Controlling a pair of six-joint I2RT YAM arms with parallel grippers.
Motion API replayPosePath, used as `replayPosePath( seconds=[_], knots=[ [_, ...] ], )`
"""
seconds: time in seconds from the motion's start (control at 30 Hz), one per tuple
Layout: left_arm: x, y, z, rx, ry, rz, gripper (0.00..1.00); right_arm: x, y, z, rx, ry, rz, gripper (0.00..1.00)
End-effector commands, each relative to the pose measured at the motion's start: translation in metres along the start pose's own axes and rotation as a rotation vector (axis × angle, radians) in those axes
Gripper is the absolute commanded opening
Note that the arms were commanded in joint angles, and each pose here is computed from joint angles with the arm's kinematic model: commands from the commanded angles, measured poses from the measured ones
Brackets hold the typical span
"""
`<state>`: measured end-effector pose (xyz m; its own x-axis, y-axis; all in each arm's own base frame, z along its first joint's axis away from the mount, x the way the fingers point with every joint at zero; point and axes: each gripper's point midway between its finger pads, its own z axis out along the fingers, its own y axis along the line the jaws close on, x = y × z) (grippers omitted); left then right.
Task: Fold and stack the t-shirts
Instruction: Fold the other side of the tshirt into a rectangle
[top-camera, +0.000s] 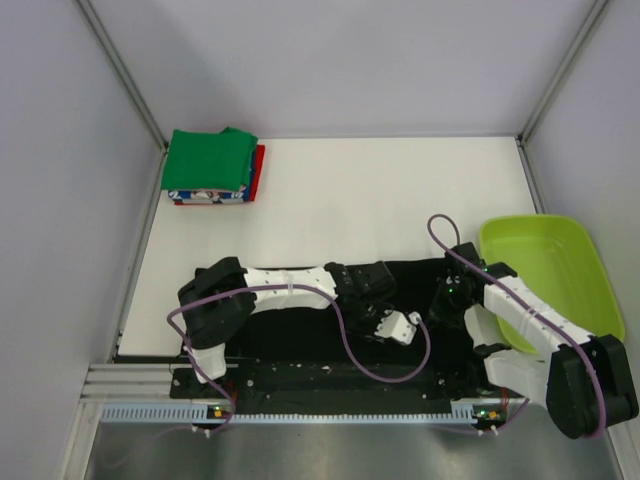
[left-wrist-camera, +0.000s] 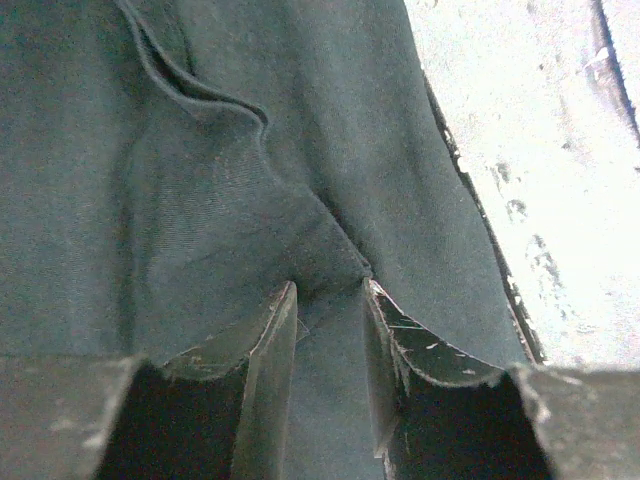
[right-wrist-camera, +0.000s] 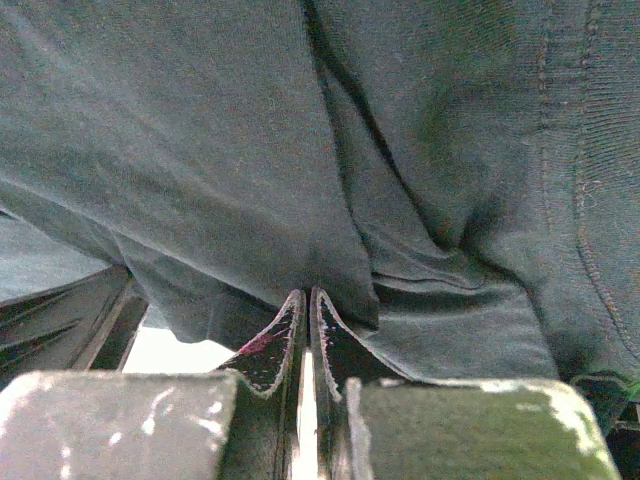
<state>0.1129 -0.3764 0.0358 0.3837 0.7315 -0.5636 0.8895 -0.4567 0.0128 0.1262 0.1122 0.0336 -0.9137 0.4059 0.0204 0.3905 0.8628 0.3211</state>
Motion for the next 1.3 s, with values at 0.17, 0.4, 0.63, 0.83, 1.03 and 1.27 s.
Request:
replayPosePath(
  seconds=[0.17, 0.4, 0.63, 0.83, 1.03, 1.27],
  knots=[
    [0.005, 0.002, 0.014, -0.013, 0.010, 0.020, 0.26, -0.006, 0.004, -0.001, -0.020, -0.017, -0.007, 0.00],
    [-0.003, 0.002, 0.000, -0.001, 0.023, -0.003, 0.00, -0.005, 0.003, -0.001, -0.020, -0.013, -0.007, 0.00],
    [-0.008, 0.002, -0.022, 0.025, 0.022, -0.022, 0.00, -0.004, 0.003, -0.003, -0.021, -0.007, -0.006, 0.00],
    [0.003, -0.008, -0.051, 0.090, -0.005, -0.026, 0.00, 0.011, 0.006, -0.006, -0.051, 0.050, 0.014, 0.00],
    [0.015, -0.030, -0.046, 0.163, -0.001, -0.039, 0.00, 0.030, 0.008, -0.007, -0.108, 0.105, 0.058, 0.00],
    [0.026, -0.035, -0.042, 0.186, 0.007, -0.044, 0.00, 0.052, 0.002, -0.003, -0.105, 0.183, 0.073, 0.00]
  ],
)
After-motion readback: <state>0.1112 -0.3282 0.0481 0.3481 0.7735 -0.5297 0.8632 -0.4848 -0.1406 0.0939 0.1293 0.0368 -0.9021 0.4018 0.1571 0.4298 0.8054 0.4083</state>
